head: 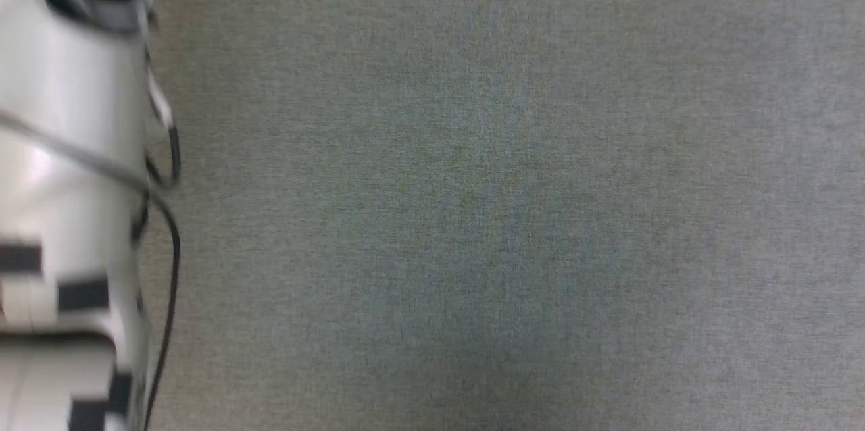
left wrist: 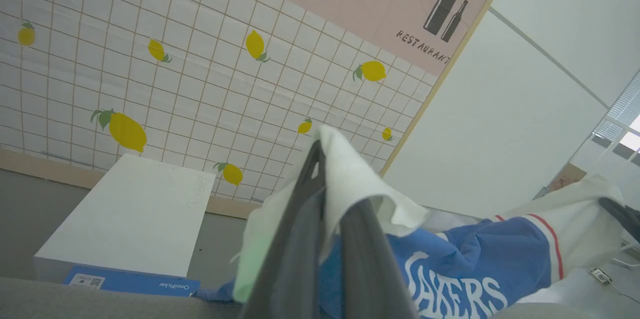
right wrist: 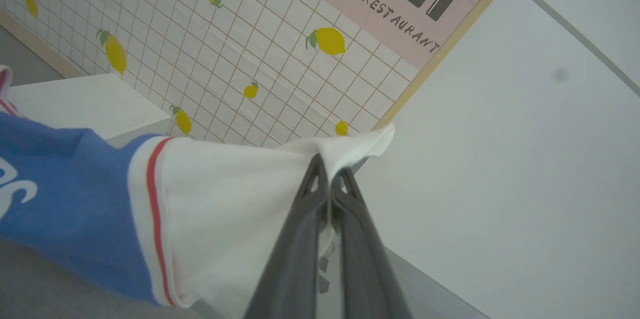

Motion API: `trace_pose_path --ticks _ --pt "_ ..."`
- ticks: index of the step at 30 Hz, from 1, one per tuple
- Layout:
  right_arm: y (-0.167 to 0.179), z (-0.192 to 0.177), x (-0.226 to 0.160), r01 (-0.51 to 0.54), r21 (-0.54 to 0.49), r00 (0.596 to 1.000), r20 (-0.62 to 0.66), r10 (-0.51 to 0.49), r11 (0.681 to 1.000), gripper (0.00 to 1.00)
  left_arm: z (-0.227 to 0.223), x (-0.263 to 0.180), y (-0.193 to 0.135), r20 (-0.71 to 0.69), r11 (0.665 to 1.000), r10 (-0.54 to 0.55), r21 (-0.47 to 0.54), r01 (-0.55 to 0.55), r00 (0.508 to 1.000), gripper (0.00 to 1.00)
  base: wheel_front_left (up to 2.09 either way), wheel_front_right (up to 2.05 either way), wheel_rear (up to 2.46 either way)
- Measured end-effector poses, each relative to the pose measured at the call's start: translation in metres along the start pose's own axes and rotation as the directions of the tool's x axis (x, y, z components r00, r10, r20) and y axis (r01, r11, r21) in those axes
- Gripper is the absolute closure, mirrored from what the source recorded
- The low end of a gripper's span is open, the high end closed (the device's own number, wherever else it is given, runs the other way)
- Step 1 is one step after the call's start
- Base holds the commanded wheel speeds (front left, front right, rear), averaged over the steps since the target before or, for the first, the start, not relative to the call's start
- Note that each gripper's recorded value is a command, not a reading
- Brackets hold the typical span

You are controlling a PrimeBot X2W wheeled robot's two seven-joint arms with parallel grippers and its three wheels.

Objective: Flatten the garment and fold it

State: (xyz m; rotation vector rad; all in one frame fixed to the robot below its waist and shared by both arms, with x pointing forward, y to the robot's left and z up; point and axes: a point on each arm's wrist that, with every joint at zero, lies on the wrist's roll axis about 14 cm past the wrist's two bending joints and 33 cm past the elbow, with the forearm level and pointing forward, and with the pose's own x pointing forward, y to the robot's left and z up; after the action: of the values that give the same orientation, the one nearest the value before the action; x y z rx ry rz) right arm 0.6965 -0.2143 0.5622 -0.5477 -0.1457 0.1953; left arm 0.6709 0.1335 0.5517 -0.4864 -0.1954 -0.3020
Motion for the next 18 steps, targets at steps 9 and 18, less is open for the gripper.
trace_pose_path --ticks 9,18 --pt "-0.003 -0.025 -0.092 0.048 0.18 0.997 -0.068 -0.036 0.983 1.0 -0.014 -0.097 -0.011 -0.129 0.999 0.025 -0.023 -0.028 0.991 1.0 0.0 0.0 0.0" --pt "0.033 -0.055 -0.19 0.164 0.424 0.969 -0.239 -0.064 0.891 1.0 -0.049 -0.189 -0.008 -0.314 0.981 0.146 -0.08 -0.179 0.938 1.0 0.0 0.0 0.0"
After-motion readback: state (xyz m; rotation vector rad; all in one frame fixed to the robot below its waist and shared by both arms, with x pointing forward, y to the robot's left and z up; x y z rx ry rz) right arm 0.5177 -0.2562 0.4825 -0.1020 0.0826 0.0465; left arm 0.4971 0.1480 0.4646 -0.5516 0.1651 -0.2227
